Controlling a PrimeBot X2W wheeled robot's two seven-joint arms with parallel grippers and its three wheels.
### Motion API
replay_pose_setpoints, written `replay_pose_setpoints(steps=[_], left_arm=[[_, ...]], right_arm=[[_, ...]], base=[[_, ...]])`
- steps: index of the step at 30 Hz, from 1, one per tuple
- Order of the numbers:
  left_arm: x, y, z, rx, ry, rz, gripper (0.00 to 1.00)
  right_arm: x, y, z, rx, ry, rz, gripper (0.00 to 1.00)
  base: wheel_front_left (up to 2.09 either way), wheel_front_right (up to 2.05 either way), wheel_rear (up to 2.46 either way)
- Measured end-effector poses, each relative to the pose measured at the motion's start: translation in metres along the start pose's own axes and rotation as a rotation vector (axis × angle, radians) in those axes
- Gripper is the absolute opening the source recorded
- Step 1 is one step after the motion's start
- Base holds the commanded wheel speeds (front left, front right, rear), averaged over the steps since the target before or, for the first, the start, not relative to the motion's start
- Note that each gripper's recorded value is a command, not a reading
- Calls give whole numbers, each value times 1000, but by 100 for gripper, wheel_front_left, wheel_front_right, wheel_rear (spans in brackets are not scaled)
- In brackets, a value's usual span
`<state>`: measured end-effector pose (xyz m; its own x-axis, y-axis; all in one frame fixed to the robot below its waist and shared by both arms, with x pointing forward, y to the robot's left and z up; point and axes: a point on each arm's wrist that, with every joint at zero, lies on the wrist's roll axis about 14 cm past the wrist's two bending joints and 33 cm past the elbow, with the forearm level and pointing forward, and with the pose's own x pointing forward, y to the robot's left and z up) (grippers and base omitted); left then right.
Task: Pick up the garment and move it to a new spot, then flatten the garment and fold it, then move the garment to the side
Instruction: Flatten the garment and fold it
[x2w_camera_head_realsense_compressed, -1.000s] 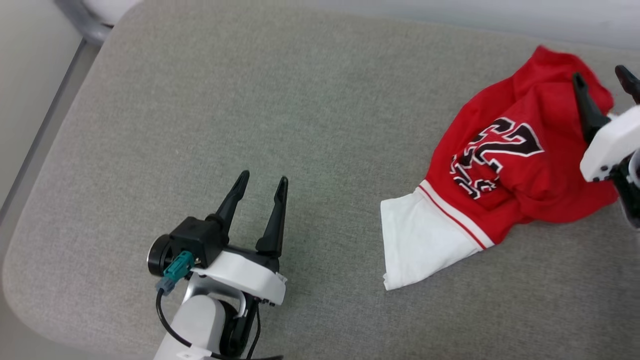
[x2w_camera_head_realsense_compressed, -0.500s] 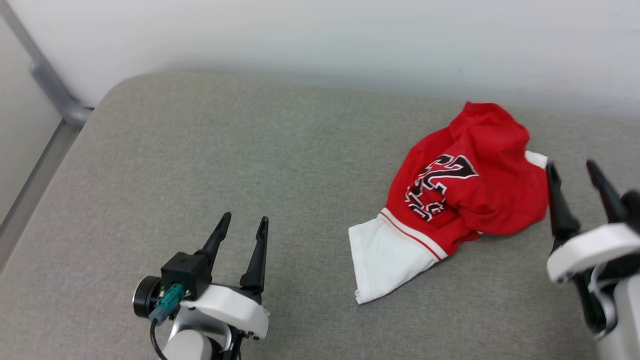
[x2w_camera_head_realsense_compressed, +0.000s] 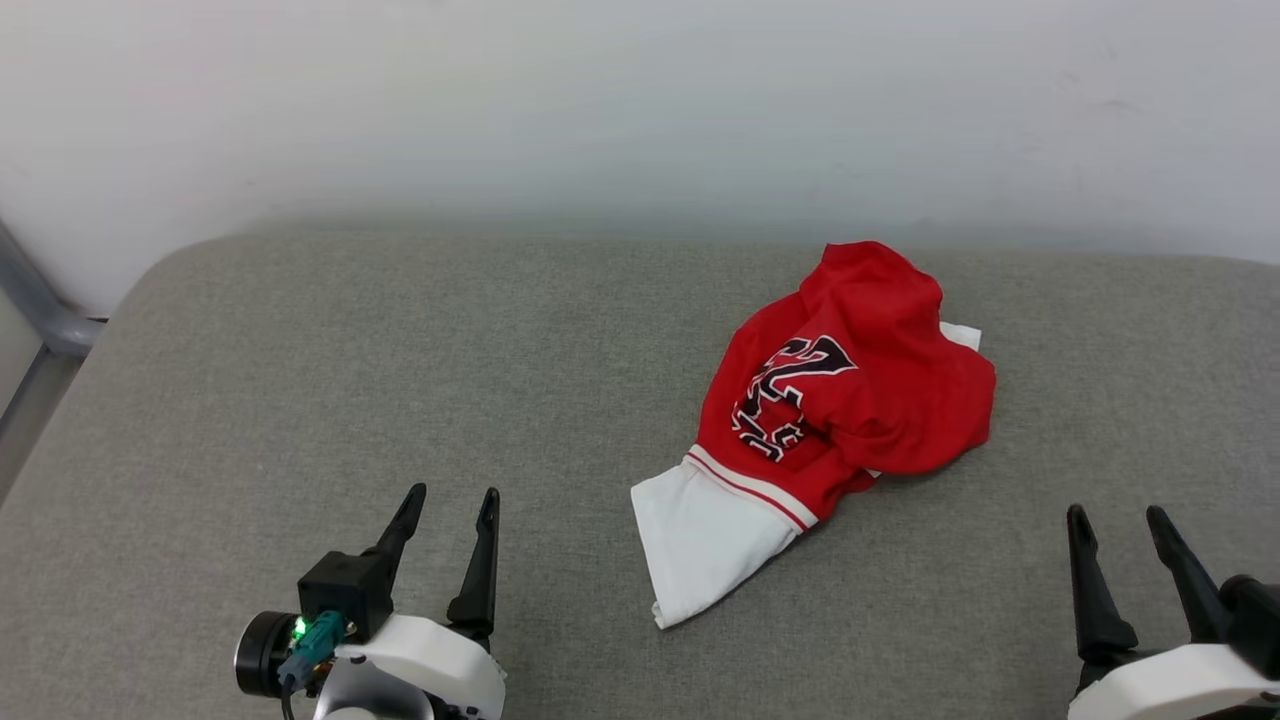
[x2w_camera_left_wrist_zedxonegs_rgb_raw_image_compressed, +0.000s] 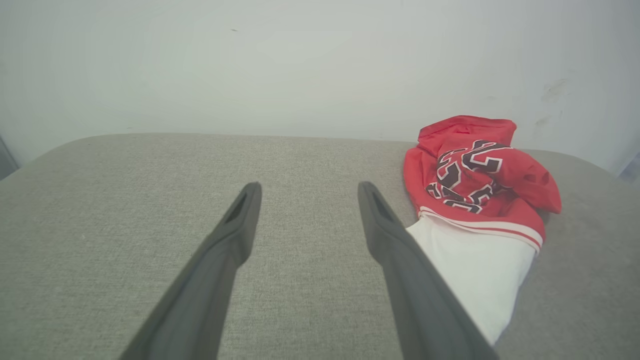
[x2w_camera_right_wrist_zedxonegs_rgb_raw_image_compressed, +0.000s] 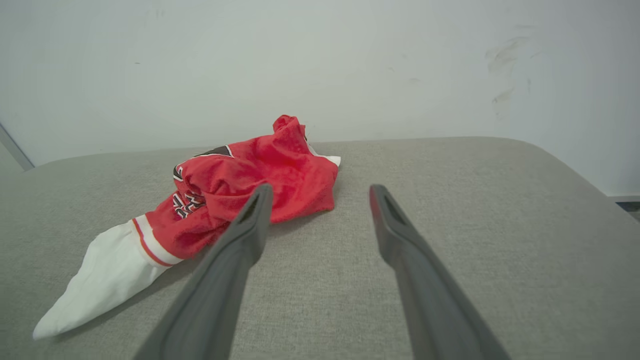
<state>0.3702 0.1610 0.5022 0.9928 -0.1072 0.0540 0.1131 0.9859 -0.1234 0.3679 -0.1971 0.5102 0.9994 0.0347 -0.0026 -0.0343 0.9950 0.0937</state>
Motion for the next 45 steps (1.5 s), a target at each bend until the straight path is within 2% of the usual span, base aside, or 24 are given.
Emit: replay_pose_setpoints(steps=[5,12,19,26,31,37,42,43,44,45], left_arm=[[1,-4,0,-1,4,-11,100],[3,-12,-5,3,36,-38,100],[21,-63,-10,23,126,-225,100],[32,-116,-53,113,417,-439,100],[22,-135,-90,214,643,-584,100],[4,-122,-137,369,914,-681,100],[2,-117,-152,465,1040,-745,100],[2,-116,-153,474,1057,-755,42],[2,-117,-154,482,1067,-767,20],[3,-116,-154,496,1069,-773,20]], right_arm=[[-18,6,4,8,9,9,100],[-23,16,12,32,-1,33,100],[-19,16,12,36,0,31,100],[-2,19,4,46,27,40,100],[10,19,-6,54,51,40,100],[20,14,-20,67,77,22,100],[22,6,-31,74,101,-4,100],[22,5,-33,74,102,-7,100],[22,4,-33,73,103,-10,100],[23,3,-33,73,103,-13,100]], base=[[0,0,0],[0,0,0],[0,0,0],[0,0,0],[0,0,0],[0,0,0],[0,0,0],[0,0,0],[0,0,0],[0,0,0]])
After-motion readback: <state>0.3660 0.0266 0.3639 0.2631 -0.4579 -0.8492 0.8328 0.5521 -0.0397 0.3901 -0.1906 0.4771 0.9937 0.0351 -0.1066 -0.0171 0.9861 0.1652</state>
